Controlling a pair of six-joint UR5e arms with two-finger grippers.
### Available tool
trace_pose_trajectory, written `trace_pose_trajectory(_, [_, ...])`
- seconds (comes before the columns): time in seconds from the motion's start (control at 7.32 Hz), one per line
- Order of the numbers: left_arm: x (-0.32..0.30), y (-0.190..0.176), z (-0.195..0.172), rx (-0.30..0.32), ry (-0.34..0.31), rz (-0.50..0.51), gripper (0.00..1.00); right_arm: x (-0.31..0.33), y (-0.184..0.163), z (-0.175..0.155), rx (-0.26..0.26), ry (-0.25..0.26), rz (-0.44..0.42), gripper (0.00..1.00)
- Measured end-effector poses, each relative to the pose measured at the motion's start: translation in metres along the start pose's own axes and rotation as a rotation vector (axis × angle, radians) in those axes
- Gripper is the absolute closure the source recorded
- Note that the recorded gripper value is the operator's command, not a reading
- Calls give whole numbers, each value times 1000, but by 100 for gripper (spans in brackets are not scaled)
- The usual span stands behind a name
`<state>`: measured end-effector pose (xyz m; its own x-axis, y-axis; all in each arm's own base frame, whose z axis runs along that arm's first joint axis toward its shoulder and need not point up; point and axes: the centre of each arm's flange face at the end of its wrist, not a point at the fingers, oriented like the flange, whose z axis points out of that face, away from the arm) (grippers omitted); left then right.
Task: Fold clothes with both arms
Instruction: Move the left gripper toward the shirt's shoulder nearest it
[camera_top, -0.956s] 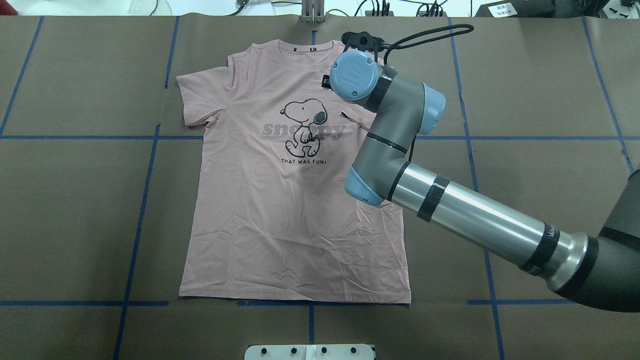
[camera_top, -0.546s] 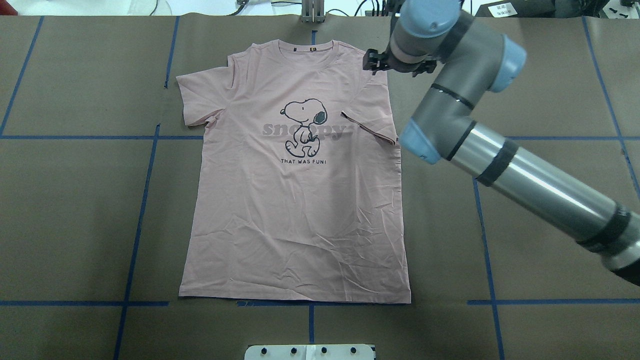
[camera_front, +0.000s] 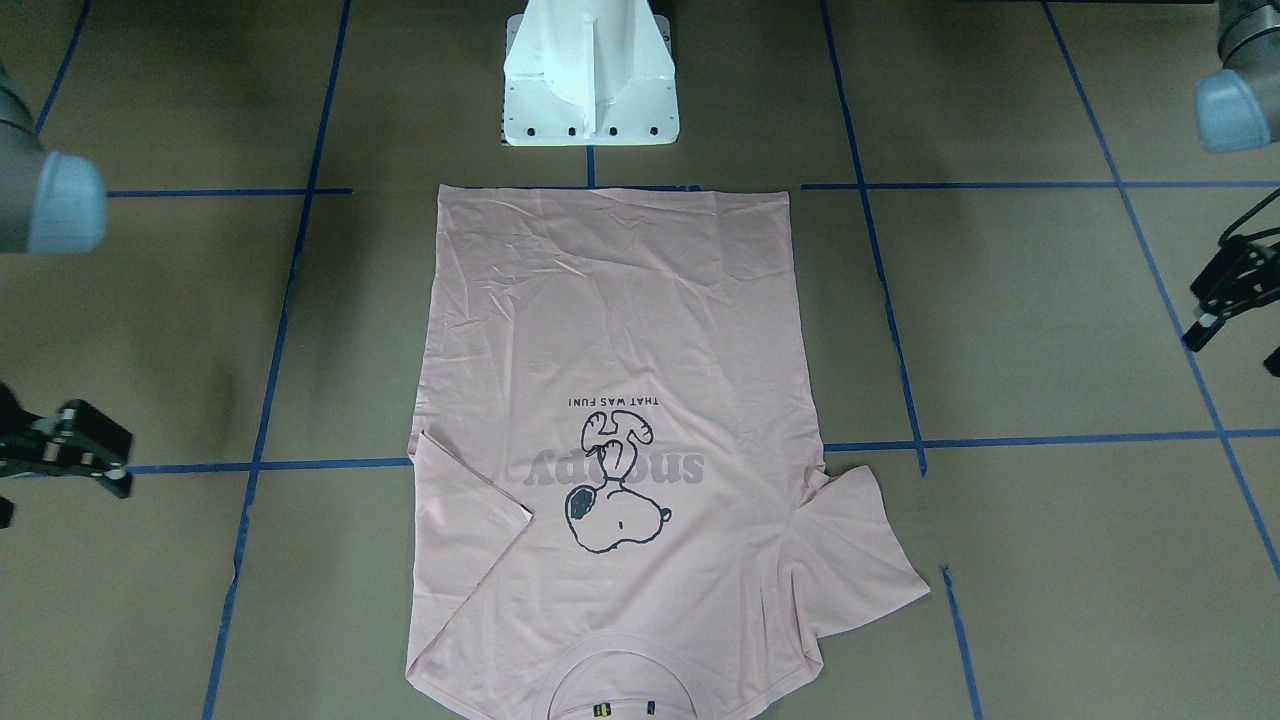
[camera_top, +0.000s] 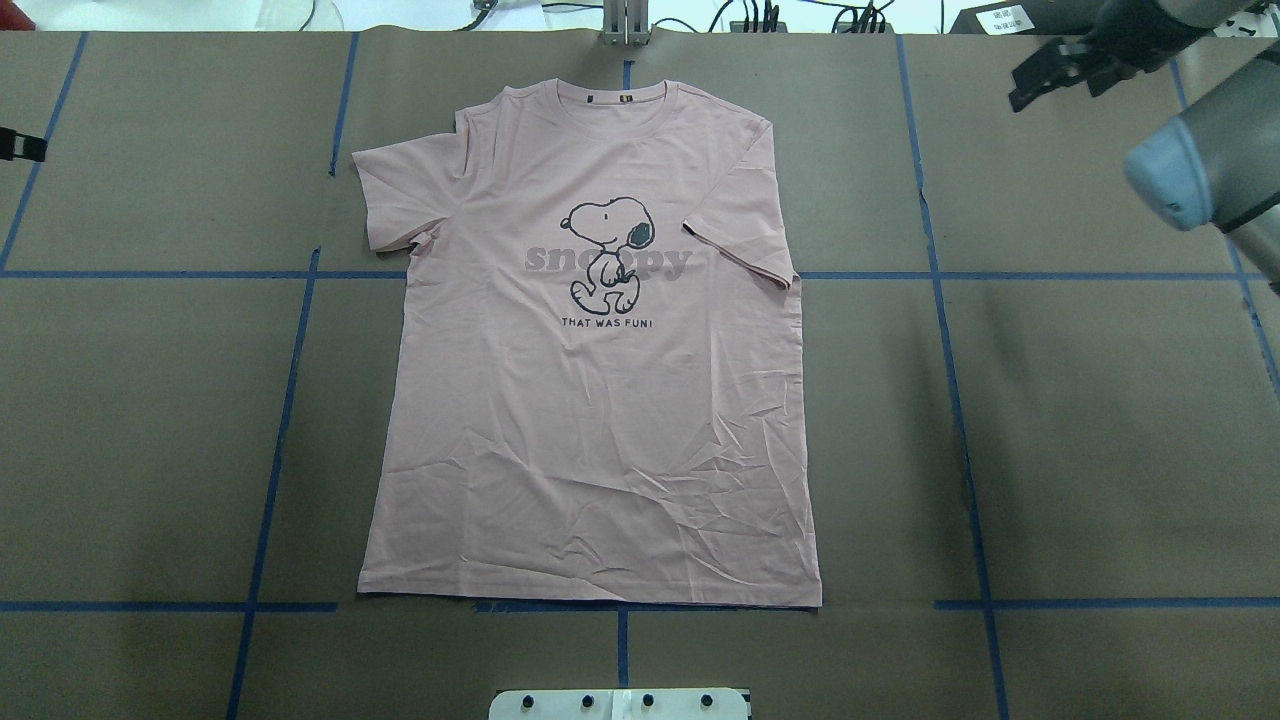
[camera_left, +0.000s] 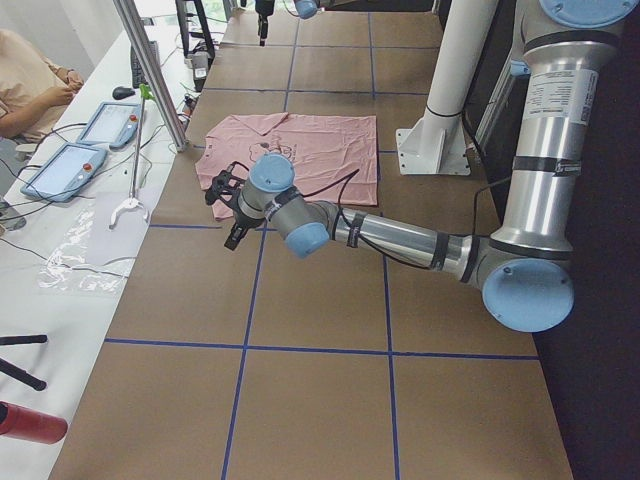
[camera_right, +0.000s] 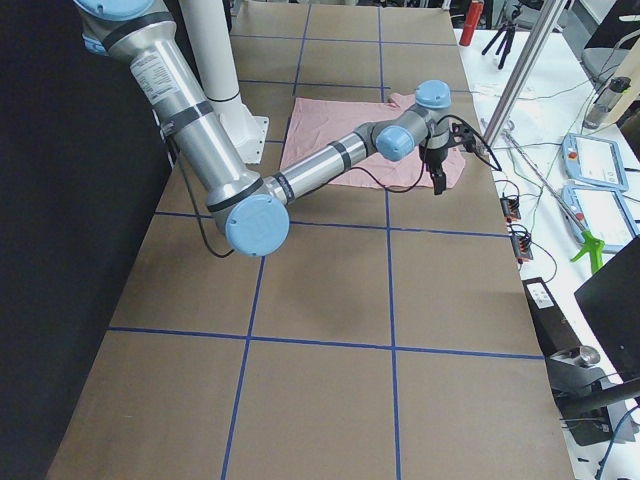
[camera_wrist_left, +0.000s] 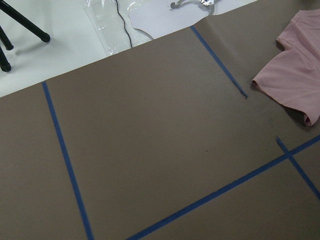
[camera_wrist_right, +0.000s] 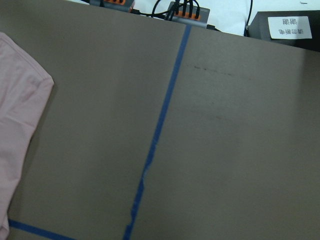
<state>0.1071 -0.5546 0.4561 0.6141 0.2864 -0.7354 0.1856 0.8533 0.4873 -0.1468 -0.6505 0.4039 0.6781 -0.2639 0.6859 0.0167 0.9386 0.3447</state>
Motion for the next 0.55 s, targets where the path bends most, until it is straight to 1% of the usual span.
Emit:
trace_pose_trajectory(0.14, [42,-10,37,1,-2,-49,28,39,18,-12,-7,-20,-26,0])
trace_pose_trajectory(0.27, [84,-22,83,3,-12,-95,28,55,31,-19,-7,-28,-35,0])
trace_pose_trajectory(0.41, [117,-34,130,12,-26,-128,28,61,37,-22,-7,-30,-36,0])
trace_pose_trajectory(0.55, [134,-40,173,31,-41,-143,29,63,40,-24,-5,-30,-35,0])
